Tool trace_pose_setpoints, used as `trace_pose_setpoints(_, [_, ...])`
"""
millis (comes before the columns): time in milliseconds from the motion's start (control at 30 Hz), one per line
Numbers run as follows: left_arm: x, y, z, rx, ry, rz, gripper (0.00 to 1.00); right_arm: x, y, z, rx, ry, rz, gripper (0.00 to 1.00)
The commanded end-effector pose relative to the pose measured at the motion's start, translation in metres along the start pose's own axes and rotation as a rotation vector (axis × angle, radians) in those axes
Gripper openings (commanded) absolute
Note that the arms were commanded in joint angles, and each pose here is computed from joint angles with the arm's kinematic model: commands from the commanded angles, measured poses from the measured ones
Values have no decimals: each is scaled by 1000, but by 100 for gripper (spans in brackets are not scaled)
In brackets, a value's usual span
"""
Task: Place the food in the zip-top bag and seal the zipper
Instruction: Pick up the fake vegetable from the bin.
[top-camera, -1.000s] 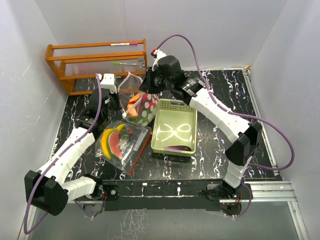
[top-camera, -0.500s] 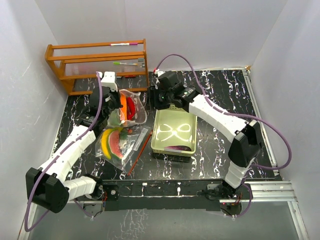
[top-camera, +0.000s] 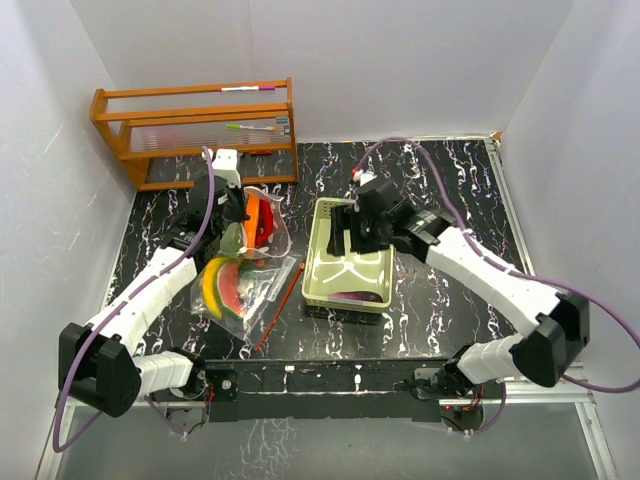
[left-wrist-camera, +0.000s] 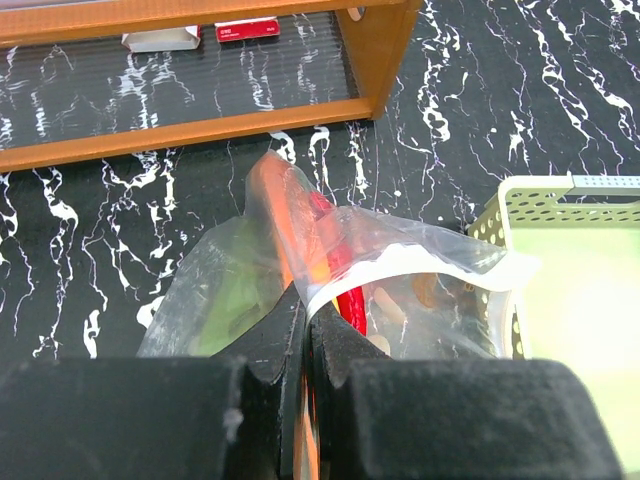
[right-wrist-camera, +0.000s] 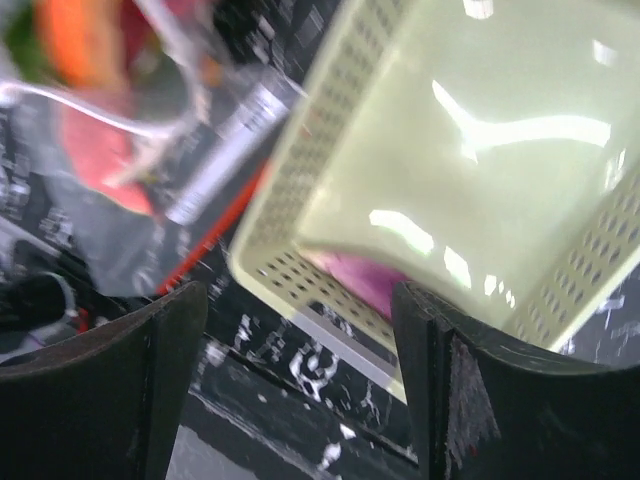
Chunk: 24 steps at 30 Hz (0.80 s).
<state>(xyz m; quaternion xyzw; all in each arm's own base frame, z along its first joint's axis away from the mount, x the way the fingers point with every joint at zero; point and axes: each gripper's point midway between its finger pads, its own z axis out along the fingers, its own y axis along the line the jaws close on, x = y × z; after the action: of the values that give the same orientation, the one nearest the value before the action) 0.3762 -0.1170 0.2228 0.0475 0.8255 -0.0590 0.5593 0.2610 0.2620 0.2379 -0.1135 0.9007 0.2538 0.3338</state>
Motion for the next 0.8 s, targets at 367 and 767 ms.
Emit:
trace_pose_setpoints(367, [-23, 2, -6, -5, -82, -4, 0, 94, -59, 54, 225, 349, 50, 78])
trace_pose_setpoints(767, [-23, 2, -6, -5, -82, -6, 0, 146, -74, 50, 210, 581, -41, 78])
